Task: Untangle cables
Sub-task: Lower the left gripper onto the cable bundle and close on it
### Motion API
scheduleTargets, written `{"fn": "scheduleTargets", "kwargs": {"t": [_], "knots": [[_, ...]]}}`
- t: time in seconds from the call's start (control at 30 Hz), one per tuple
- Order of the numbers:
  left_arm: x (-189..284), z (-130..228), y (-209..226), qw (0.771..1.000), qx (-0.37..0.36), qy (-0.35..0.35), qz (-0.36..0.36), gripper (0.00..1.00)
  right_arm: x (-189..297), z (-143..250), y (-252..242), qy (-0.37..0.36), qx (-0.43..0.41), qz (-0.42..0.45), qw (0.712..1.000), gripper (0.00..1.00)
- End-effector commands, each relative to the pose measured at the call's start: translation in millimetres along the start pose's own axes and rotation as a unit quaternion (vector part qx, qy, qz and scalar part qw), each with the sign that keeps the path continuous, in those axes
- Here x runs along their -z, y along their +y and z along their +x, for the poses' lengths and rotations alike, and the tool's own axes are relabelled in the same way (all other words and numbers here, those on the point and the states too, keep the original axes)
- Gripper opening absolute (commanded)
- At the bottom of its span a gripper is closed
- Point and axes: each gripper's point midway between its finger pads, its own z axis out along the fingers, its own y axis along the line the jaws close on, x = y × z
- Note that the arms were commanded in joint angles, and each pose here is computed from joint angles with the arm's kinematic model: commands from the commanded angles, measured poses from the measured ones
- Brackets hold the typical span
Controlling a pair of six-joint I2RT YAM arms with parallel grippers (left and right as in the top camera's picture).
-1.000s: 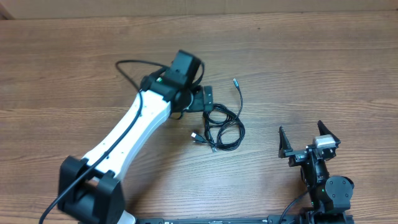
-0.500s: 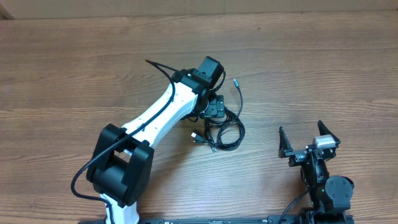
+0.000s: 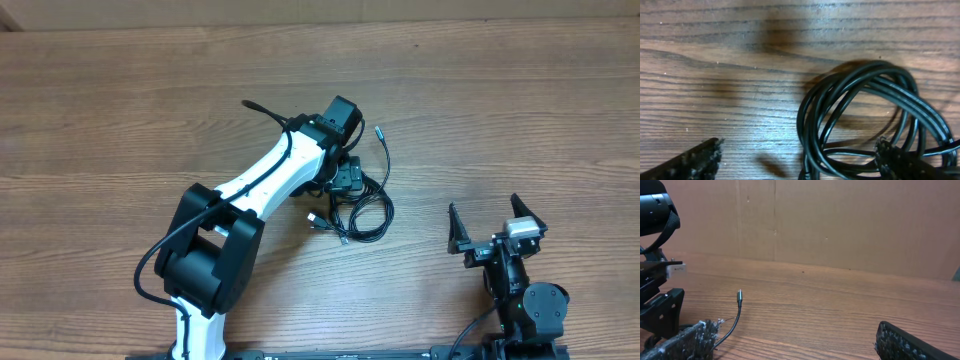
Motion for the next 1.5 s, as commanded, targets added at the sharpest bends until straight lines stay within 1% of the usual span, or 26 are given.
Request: {"fn": "scheduleTargets", "kwargs": {"t": [0.0, 0.07, 0.17, 0.27, 0.43, 0.5, 0.57, 0.6, 0.77, 1.0, 1.07, 1.1, 1.13, 1.17, 1.33, 1.4, 1.47], "knots": [[1.6, -6.0, -7.3, 1.0, -0.001, -0.011, 0.006, 0.87, -0.6, 3.6, -0.5, 0.002, 0.002, 0.003, 1.0, 1.0], [-0.5, -7.2, -8.5, 1.0, -0.004, -0.013, 0.007, 0.8, -0.6, 3.6, -0.5, 0.002, 0.002, 0.003, 1.0, 1.0], [-4.2, -3.3, -8.6, 1.0, -0.006, -0.003, 0.007, 0.73, -0.6, 3.6, -0.5, 0.002, 0.002, 0.003, 1.0, 1.0], [-5.3, 3.9, -10.6, 1.0, -0.008, 0.013, 0.011, 0.72, -0.6, 3.6, -0.5, 0.002, 0.002, 0.003, 1.0, 1.0], [-5.3, 11.2, -14.8, 1.0, -0.017, 0.018, 0.008, 0.66, -0.6, 3.6, -0.5, 0.002, 0.002, 0.003, 1.0, 1.0], [-5.3, 16.3, -19.1, 0.999, -0.02, 0.024, 0.011, 0.61, -0.6, 3.6, -0.5, 0.002, 0.002, 0.003, 1.0, 1.0], [-5.2, 21.9, -21.2, 0.999, -0.011, 0.03, 0.01, 0.52, -0.6, 3.6, -0.5, 0.002, 0.002, 0.003, 1.0, 1.0], [-5.3, 24.0, -22.1, 0.999, -0.007, 0.032, 0.008, 0.5, -0.6, 3.6, -0.5, 0.002, 0.002, 0.003, 1.0, 1.0], [-5.5, 28.1, -28.8, 0.999, 0.01, 0.031, 0.009, 0.48, -0.6, 3.6, -0.5, 0.002, 0.002, 0.003, 1.0, 1.0], [-5.7, 31.8, -30.3, 0.998, 0.038, 0.04, 0.012, 0.49, -0.6, 3.6, -0.5, 0.002, 0.002, 0.003, 1.0, 1.0], [-5.5, 34.1, -30.7, 0.998, 0.054, 0.044, 0.011, 0.45, -0.6, 3.6, -0.5, 0.002, 0.002, 0.003, 1.0, 1.0], [-5.6, 34.8, -31.5, 0.997, 0.066, 0.044, 0.01, 0.39, -0.6, 3.6, -0.5, 0.002, 0.002, 0.003, 1.0, 1.0], [-5.6, 35.0, -31.9, 0.996, 0.077, 0.044, 0.01, 0.34, -0.6, 3.6, -0.5, 0.002, 0.002, 0.003, 1.0, 1.0], [-5.6, 35.3, -32.0, 0.995, 0.092, 0.044, 0.009, 0.33, -0.6, 3.6, -0.5, 0.002, 0.002, 0.003, 1.0, 1.0], [-5.5, 40.2, -37.0, 0.986, 0.157, 0.047, 0.007, 0.33, -0.6, 3.6, -0.5, 0.002, 0.002, 0.003, 1.0, 1.0], [-5.7, 42.1, -38.9, 0.984, 0.171, 0.046, 0.005, 0.44, -0.6, 3.6, -0.5, 0.002, 0.002, 0.003, 1.0, 1.0], [-5.8, 43.6, -41.3, 0.984, 0.174, 0.041, 0.004, 0.59, -0.6, 3.6, -0.5, 0.002, 0.002, 0.003, 1.0, 1.0]]}}
